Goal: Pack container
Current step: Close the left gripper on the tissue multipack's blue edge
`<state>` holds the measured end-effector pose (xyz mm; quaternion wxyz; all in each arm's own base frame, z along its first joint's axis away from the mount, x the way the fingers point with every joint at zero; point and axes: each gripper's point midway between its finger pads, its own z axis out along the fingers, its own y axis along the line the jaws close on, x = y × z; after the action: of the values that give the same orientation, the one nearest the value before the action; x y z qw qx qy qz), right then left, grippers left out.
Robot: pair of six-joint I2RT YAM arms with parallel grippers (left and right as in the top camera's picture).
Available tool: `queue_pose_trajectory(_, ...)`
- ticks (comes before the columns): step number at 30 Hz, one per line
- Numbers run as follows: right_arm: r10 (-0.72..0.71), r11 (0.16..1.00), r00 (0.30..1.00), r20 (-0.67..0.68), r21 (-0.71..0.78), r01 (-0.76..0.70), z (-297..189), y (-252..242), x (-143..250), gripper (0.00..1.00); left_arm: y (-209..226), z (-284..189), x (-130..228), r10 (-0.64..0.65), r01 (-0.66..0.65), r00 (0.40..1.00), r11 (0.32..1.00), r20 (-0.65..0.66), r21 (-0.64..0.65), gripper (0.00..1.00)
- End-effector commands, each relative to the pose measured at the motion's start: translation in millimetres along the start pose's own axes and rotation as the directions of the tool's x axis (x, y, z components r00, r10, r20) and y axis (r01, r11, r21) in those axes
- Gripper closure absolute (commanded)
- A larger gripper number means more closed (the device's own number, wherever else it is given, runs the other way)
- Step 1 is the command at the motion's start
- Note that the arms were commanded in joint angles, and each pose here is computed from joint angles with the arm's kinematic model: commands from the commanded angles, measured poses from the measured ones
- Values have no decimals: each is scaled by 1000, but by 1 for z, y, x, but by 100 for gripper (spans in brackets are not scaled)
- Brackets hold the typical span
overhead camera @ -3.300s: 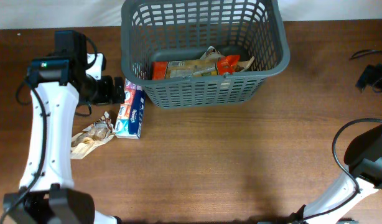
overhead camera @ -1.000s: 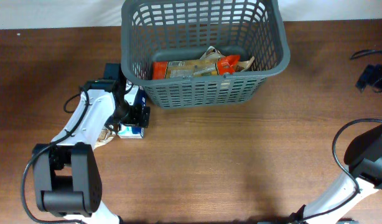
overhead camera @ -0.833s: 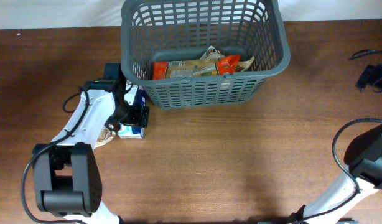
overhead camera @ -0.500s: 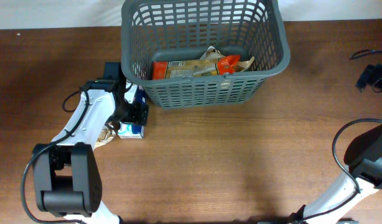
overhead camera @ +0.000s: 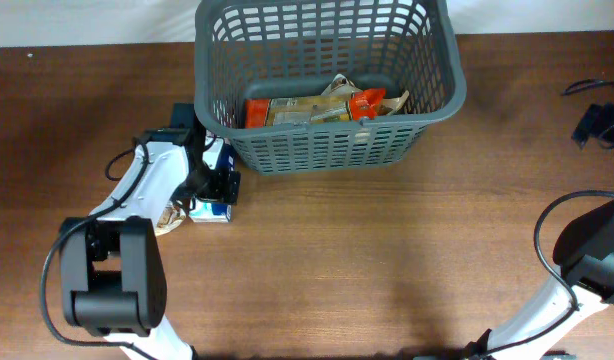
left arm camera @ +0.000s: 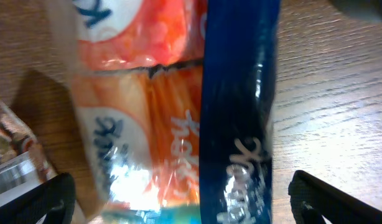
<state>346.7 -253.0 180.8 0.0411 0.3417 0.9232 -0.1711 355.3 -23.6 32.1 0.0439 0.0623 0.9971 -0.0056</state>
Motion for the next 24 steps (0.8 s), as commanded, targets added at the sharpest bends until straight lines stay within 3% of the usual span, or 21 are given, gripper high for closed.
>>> queue_pose_trajectory(1, 19, 1000, 1000, 0, -2, -19, -1, -1, 1, 1, -5, 9, 3, 21, -21, 1000, 999, -16, 29, 4)
queue_pose_trajectory(6, 19, 1000, 1000, 0, -2, -19, -1, -1, 1, 1, -7, 9, 2, 21, -21, 1000, 999, -9, 35, 4)
queue_pose_trajectory(8, 19, 1000, 1000, 0, -2, -19, -1, -1, 1, 2, -7, 9, 2, 21, -20, 1000, 999, -9, 35, 9)
queue_pose_trajectory(11, 19, 1000, 1000, 0, -2, -19, -1, -1, 1, 1, -7, 9, 2, 21, -20, 1000, 999, -9, 35, 32)
queue_pose_trajectory(13, 19, 1000, 1000, 0, -2, -19, -1, -1, 1, 1, -7, 9, 2, 21, -20, 1000, 999, -9, 35, 42)
queue_pose_trajectory(17, 19, 1000, 1000, 0, -2, -19, -1, -1, 1, 1, -7, 9, 2, 21, -20, 1000, 999, -9, 35, 50)
queue_pose_trajectory(21, 19, 1000, 1000, 0, -2, -19, -1, -1, 1, 1, -7, 9, 2, 21, -20, 1000, 999, -9, 35, 66)
queue_pose_trajectory(24, 19, 1000, 1000, 0, -2, -19, -1, -1, 1, 1, -7, 9, 2, 20, -20, 1000, 999, -9, 35, 85)
